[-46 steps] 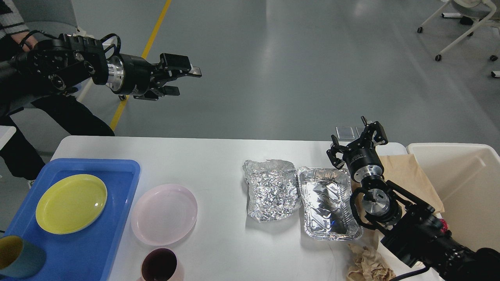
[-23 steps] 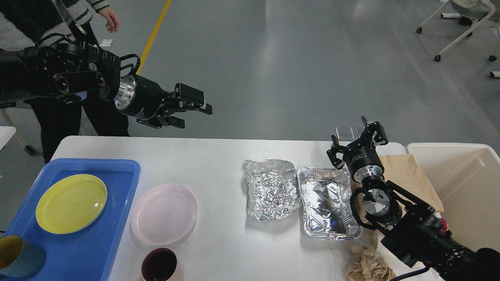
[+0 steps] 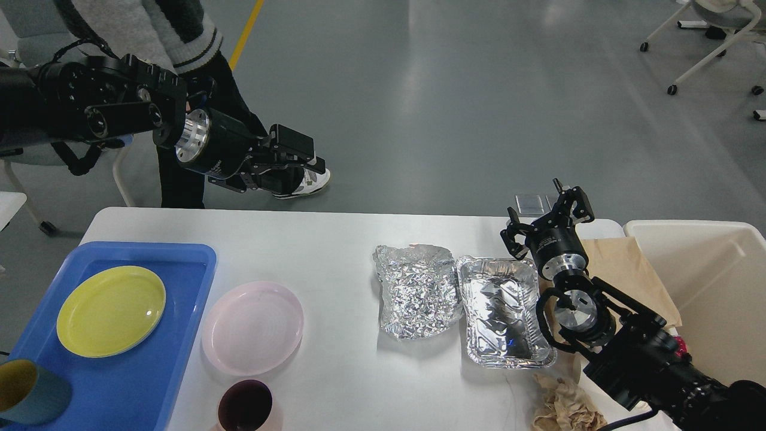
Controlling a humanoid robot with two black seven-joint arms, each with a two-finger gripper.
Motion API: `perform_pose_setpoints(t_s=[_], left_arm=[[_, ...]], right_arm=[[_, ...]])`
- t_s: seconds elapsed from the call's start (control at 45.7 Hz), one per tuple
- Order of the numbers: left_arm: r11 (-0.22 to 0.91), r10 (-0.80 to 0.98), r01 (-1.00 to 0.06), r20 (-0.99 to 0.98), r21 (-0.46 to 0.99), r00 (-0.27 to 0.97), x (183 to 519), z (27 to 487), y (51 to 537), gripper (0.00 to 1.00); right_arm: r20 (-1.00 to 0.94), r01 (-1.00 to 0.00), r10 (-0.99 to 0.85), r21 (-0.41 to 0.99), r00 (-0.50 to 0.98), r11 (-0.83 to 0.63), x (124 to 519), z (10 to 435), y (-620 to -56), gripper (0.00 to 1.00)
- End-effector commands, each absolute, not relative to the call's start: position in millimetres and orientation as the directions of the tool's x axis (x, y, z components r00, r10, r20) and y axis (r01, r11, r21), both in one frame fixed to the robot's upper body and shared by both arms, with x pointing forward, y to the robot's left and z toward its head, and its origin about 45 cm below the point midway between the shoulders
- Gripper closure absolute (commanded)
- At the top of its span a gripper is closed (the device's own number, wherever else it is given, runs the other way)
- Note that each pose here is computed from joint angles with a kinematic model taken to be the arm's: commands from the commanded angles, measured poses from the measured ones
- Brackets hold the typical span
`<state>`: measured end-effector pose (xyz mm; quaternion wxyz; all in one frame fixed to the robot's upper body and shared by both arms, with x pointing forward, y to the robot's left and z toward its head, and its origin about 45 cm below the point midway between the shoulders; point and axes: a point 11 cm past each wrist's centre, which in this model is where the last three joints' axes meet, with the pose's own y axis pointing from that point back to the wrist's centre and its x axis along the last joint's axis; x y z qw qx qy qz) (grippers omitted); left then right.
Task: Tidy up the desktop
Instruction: 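Raise the left arm and swing the left gripper toward the blue tray, then lower the left gripper toward the pink mug beside the tray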
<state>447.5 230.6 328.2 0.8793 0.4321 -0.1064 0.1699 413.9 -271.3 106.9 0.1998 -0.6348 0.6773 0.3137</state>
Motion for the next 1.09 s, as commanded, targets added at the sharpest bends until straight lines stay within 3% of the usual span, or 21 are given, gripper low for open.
perform_pose_setpoints(t_s=[0.0,0.394,0.503,0.7,0.831,0.963,1.072], left_arm=[[0.568,0.207,-0.388,0.331,0.726,0.921,447.1,326.5,230.6,0.04],[0.572,0.205,-0.368,0.307,0.733,0.929,443.4,318.2,230.5,0.04],[0.592,0.182,-0.257,0.184,0.764,0.966,421.9,301.3,220.2,0.04],[0.602,0.168,-0.2,0.122,0.773,0.978,410.3,291.4,214.4,0.04],[0.598,0.131,-0.038,-0.051,0.8,0.99,380.7,263.7,206.7,0.04],[0.547,0.119,0.119,-0.218,0.828,0.969,358.0,253.3,220.6,0.04],[0.427,0.104,0.195,-0.262,0.883,0.959,339.1,234.9,248.4,0.04]], right_arm=[[-0.669,-0.985,-0.734,0.171,-0.114,-0.003,413.9,106.9,-271.1,0.0],[-0.67,-0.985,-0.734,0.17,-0.113,-0.004,413.9,107.2,-270.7,0.0],[-0.669,-0.985,-0.734,0.17,-0.113,-0.003,414.0,107.3,-271.5,0.0],[-0.669,-0.985,-0.734,0.171,-0.114,-0.003,413.9,107.1,-270.8,0.0],[-0.671,-0.986,-0.733,0.17,-0.111,-0.005,414.0,107.5,-270.3,0.0],[-0.671,-0.986,-0.733,0.17,-0.111,-0.005,414.0,107.5,-270.3,0.0],[-0.671,-0.986,-0.733,0.17,-0.111,-0.005,414.0,107.5,-270.3,0.0]])
